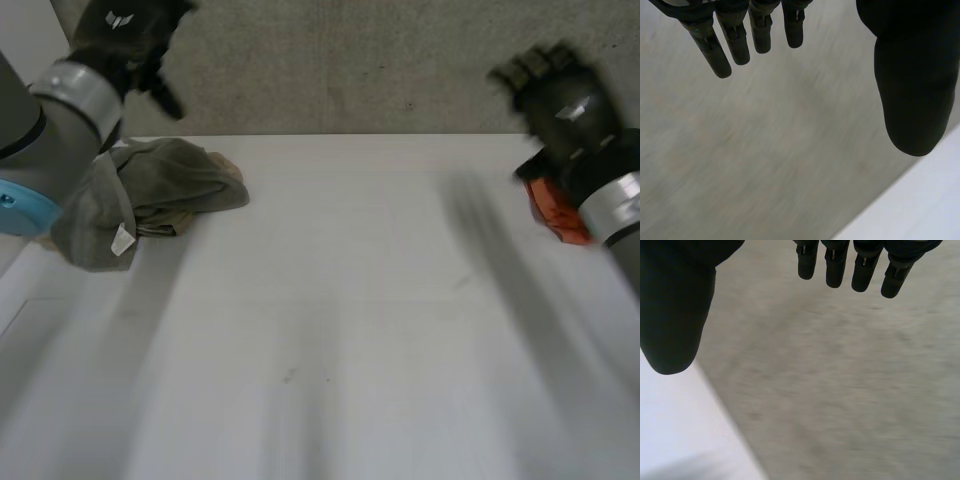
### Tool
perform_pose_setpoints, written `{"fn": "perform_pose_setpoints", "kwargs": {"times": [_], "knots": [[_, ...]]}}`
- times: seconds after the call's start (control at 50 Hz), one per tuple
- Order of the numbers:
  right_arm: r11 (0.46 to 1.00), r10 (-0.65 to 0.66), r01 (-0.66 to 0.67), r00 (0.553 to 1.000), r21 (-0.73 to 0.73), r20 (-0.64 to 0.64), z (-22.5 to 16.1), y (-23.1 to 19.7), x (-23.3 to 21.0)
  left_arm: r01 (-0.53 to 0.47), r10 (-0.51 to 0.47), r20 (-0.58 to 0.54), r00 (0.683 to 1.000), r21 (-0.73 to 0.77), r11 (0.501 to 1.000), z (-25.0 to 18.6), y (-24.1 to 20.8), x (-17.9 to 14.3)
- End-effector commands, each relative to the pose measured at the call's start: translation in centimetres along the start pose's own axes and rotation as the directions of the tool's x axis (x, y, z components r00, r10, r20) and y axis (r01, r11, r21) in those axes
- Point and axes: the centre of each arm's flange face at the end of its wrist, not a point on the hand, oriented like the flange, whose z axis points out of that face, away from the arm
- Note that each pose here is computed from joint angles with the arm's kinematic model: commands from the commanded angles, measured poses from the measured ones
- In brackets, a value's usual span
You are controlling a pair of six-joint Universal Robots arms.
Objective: Fold the laundry.
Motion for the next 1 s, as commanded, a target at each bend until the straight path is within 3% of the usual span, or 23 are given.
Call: {"fn": "perform_pose_setpoints", "kwargs": {"times": [0.02, 0.12, 0.28, 0.56, 0.64, 0.72, 0.82, 0.9, 1.0], "knots": [[0.984, 0.023, 0.006, 0.986, -0.176, 0.164, -3.7, 3.1, -6.3, -0.279, 0.286, 0.013, 0.958, -0.183, 0.943, 2.7, 11.1, -4.5], [0.965, -0.004, 0.058, 0.978, -0.255, 0.207, -4.9, 4.4, -7.2, -0.311, 0.305, -0.060, 0.950, -0.174, 0.934, 4.5, 18.0, -6.6], [0.949, -0.002, 0.071, 0.976, -0.307, 0.218, -5.6, 5.0, -7.2, -0.309, 0.304, -0.053, 0.951, -0.185, 0.933, 6.1, 24.7, -7.5], [0.941, 0.013, 0.062, 0.976, -0.333, 0.218, -6.2, 5.3, -7.5, -0.298, 0.304, 0.032, 0.952, -0.125, 0.946, 7.3, 25.4, -7.6], [0.941, 0.009, 0.063, 0.977, -0.333, 0.211, -6.2, 5.2, -7.3, -0.258, 0.264, 0.101, 0.959, -0.068, 0.964, 7.8, 19.7, -7.3], [0.941, 0.001, 0.066, 0.980, -0.331, 0.201, -6.2, 5.0, -7.1, -0.119, 0.110, 0.111, 0.988, 0.074, 0.990, 7.0, 10.7, -6.4], [0.945, -0.026, 0.075, 0.988, -0.319, 0.155, -5.7, 4.3, -6.0, 0.133, -0.140, -0.001, 0.990, 0.322, 0.937, 4.1, -1.4, -3.0], [0.943, -0.031, 0.055, 0.996, -0.328, 0.080, -5.4, 3.5, -4.7, 0.266, -0.238, -0.120, 0.964, 0.366, 0.892, 1.2, -5.8, 0.3], [0.949, 0.068, -0.068, 0.998, -0.309, -0.010, -5.2, 2.3, -3.5, 0.326, -0.259, -0.240, 0.936, 0.305, 0.895, -1.0, -6.3, 6.1]]}}
